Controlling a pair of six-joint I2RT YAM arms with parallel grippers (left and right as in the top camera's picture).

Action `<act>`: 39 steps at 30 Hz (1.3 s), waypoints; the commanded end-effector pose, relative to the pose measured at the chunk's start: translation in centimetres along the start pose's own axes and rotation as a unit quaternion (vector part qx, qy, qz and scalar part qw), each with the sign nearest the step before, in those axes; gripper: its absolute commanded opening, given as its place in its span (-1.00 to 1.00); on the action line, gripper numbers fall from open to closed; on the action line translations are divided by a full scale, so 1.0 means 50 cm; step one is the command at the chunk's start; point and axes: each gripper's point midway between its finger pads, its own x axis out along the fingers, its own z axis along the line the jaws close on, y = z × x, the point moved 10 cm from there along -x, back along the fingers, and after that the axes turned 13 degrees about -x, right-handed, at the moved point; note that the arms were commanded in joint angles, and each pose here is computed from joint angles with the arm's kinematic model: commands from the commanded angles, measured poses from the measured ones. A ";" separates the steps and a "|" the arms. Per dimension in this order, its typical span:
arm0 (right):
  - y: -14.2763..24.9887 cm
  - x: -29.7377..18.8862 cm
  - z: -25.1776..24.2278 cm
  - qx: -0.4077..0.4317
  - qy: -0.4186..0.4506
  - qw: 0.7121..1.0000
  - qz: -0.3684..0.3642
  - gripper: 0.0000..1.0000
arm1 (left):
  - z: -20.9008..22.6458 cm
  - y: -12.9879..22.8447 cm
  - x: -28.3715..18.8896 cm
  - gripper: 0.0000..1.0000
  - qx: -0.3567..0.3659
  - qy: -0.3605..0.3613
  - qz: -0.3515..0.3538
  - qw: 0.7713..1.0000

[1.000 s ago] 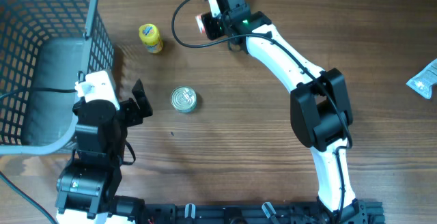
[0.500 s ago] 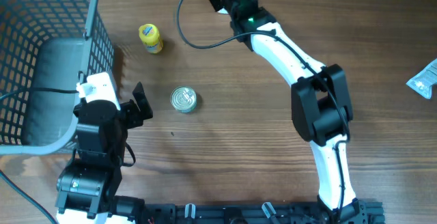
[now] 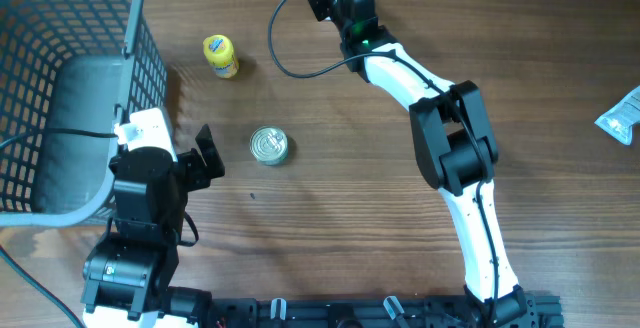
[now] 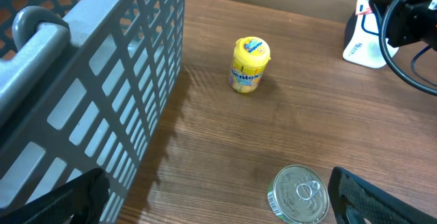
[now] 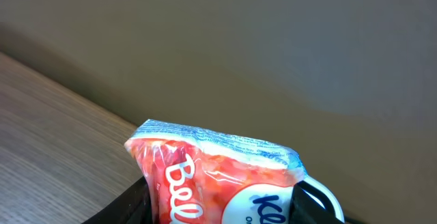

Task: Scan the item barcode
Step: 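Raise the Kleenex pack up to the white scanner box with right gripper, then carry the Kleenex pack rightward to the right table edge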

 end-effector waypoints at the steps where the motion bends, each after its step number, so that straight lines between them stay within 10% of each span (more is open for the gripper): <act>1: 0.050 0.011 -0.036 0.025 0.018 0.999 0.018 -0.91 | 0.001 0.001 0.001 1.00 -0.007 0.000 0.001 1.000; 17: 0.079 -0.002 -0.060 0.043 0.031 0.994 0.096 -0.91 | 0.001 0.001 0.001 1.00 -0.007 0.000 0.001 1.000; 28: -0.167 -0.195 -0.210 0.038 0.061 0.986 0.150 -0.91 | 0.001 0.001 0.001 1.00 -0.007 0.000 0.001 1.000; 39: 0.020 -0.442 -0.475 0.139 0.204 0.857 0.452 -0.91 | 0.001 0.001 0.001 1.00 -0.009 0.000 0.001 1.000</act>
